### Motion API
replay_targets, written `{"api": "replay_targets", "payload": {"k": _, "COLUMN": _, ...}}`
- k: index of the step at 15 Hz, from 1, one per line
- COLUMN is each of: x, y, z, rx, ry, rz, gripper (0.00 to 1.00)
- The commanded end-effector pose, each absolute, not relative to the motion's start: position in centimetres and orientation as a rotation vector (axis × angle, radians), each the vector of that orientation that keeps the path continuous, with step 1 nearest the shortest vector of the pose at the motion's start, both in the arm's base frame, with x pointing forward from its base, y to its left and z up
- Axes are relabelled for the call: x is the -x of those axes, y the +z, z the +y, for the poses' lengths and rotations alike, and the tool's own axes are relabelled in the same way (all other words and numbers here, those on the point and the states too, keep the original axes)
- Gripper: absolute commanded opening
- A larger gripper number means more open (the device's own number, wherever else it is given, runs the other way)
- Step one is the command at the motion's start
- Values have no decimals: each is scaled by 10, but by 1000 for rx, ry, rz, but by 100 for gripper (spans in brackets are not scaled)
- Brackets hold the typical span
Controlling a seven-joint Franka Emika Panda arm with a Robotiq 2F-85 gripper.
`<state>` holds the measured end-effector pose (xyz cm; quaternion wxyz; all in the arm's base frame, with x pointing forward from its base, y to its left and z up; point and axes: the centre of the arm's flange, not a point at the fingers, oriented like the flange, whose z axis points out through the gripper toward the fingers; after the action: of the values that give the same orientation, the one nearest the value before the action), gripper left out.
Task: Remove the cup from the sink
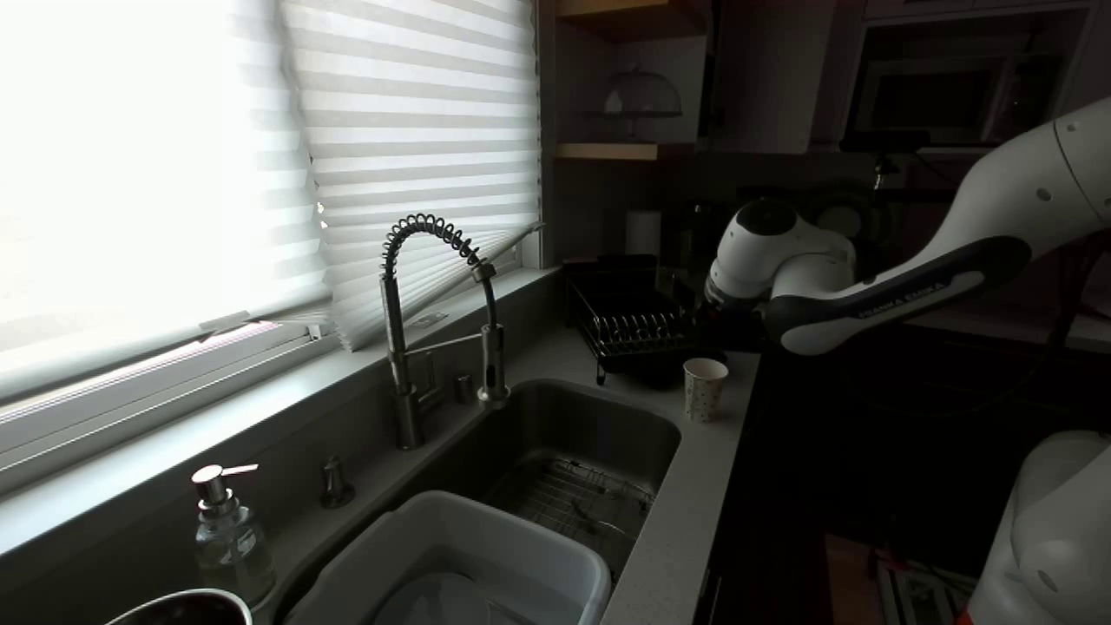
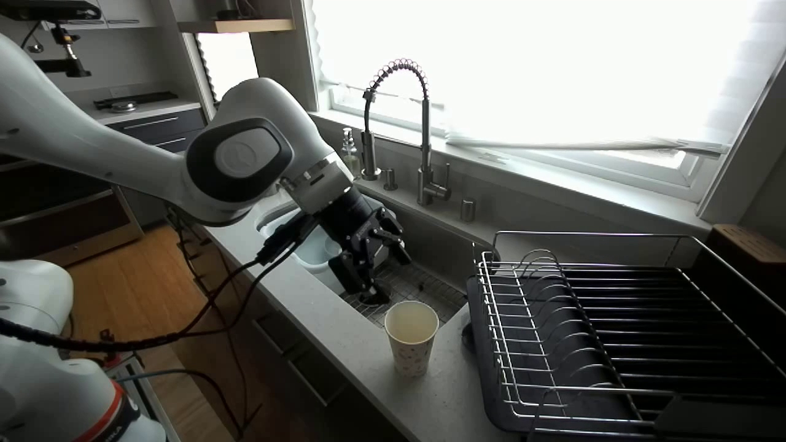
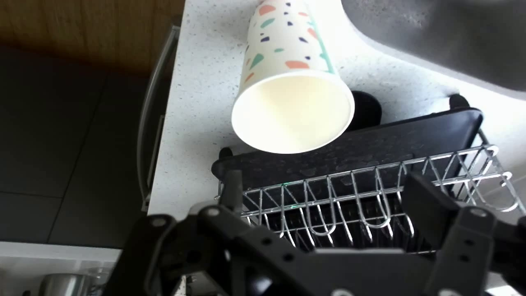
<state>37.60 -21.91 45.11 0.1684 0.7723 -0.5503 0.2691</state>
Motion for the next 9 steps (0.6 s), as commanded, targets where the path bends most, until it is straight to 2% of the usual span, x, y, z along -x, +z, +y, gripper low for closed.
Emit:
{"api": "replay_targets", "payload": {"k": 1, "x": -374, "y": 487, "z": -206, "rx": -2328, "ry": 609, "rz": -1380, "gripper": 100}}
{"api": "replay_targets", "payload": {"k": 9, "x": -387, "y": 513, "z": -191, "rx": -2463, "ry": 397, "rz": -1103, "gripper": 100}}
